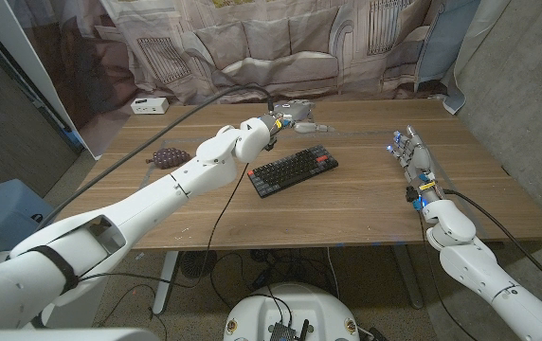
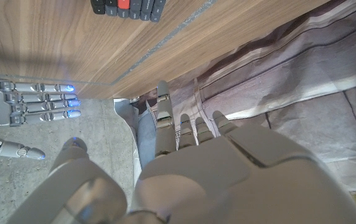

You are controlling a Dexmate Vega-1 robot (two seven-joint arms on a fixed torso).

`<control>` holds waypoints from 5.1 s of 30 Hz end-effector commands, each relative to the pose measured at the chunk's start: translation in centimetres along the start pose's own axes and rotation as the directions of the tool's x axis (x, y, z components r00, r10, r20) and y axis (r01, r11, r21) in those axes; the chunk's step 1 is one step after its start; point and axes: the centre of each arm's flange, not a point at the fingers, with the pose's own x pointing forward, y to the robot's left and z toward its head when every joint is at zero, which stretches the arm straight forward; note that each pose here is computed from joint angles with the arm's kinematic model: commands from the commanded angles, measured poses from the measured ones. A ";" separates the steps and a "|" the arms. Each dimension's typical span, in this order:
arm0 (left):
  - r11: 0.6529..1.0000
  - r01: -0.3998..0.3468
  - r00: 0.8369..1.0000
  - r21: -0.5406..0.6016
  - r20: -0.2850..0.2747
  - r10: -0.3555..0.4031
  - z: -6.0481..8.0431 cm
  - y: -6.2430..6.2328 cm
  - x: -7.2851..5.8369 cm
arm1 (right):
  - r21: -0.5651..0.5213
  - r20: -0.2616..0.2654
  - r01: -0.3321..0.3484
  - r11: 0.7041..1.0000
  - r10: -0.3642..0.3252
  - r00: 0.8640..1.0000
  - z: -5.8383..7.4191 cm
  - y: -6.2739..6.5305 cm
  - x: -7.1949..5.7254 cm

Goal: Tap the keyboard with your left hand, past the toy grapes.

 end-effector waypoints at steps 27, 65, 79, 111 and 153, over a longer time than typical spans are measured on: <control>0.983 0.170 0.985 0.075 0.002 -0.171 1.6 -2.1 3.7 | 0.004 0.011 0.022 1.000 -0.022 1.000 0.2 -0.6 -0.5; 0.975 0.205 0.978 0.086 0.017 -0.207 1.7 -5.8 5.1 | 0.003 0.007 0.034 0.999 -0.034 0.999 0.5 -1.2 -0.7; 0.973 0.214 0.976 0.084 0.022 -0.216 1.7 -6.8 5.5 | 0.000 0.002 0.038 0.999 -0.038 0.999 0.4 -1.4 -0.7; 0.958 0.259 0.965 0.125 0.010 -0.262 2.0 -8.7 6.4 | 0.003 -0.008 0.043 0.999 -0.043 0.999 0.1 -1.4 -0.7; 0.946 0.304 0.952 0.108 0.011 -0.307 1.5 -10.8 6.4 | 0.003 -0.012 0.037 0.999 -0.037 0.999 0.0 -1.1 0.3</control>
